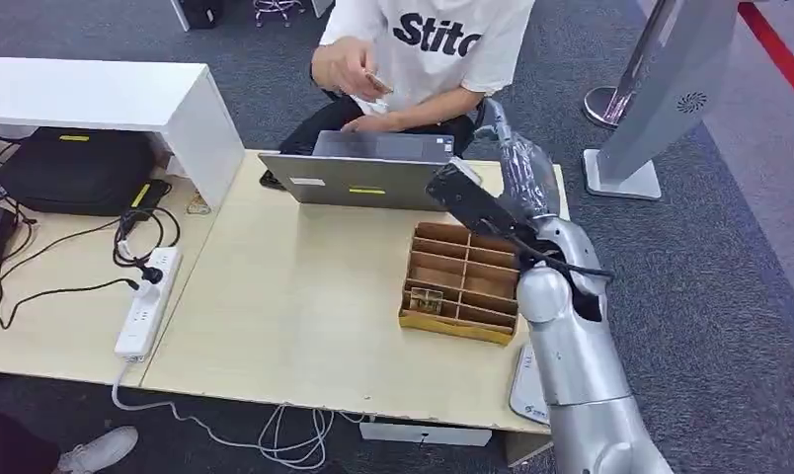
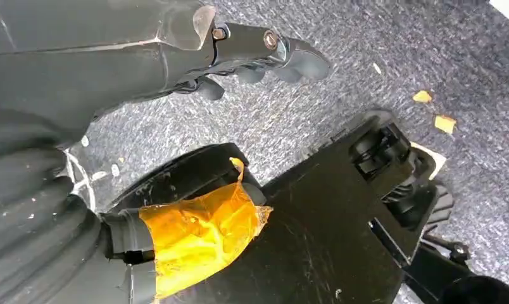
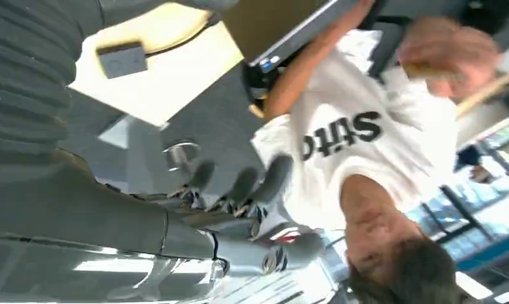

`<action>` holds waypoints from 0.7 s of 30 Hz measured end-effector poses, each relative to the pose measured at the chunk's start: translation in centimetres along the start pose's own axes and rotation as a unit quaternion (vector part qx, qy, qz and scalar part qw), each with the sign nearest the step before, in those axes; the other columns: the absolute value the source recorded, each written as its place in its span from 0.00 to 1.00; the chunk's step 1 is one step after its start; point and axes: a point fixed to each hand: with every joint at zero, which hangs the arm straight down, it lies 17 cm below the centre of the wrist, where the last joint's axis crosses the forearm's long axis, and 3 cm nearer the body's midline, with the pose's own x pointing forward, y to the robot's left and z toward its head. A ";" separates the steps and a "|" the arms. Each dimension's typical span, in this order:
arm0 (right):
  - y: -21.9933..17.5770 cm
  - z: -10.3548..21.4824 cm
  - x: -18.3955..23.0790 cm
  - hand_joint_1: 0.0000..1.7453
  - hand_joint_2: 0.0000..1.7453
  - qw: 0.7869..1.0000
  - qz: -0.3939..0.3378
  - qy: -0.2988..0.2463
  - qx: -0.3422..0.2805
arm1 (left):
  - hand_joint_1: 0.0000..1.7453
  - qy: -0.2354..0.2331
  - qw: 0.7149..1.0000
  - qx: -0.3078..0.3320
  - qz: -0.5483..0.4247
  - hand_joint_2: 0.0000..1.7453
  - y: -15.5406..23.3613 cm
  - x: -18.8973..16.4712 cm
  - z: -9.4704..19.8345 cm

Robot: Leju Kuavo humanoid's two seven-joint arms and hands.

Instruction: Pass the card to the sensor for recognition and then transmit it.

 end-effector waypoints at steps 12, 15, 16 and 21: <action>-3.9 13.2 -11.7 0.00 1.00 0.953 -0.281 0.046 -0.100 | 0.00 0.005 0.999 0.021 0.042 1.00 0.6 -2.0 0.1; -5.0 19.1 -20.3 0.00 1.00 0.915 -0.358 0.107 -0.151 | 0.00 0.006 0.999 0.021 0.043 1.00 0.6 -2.1 0.2; -5.0 21.5 -23.3 0.00 1.00 0.904 -0.370 0.133 -0.166 | 0.00 0.007 0.999 0.021 0.042 1.00 0.6 -2.1 0.2; -1.2 37.7 -37.3 0.00 1.00 0.829 -0.380 0.340 -0.231 | 0.00 0.007 0.999 0.020 0.042 1.00 0.6 -2.2 0.2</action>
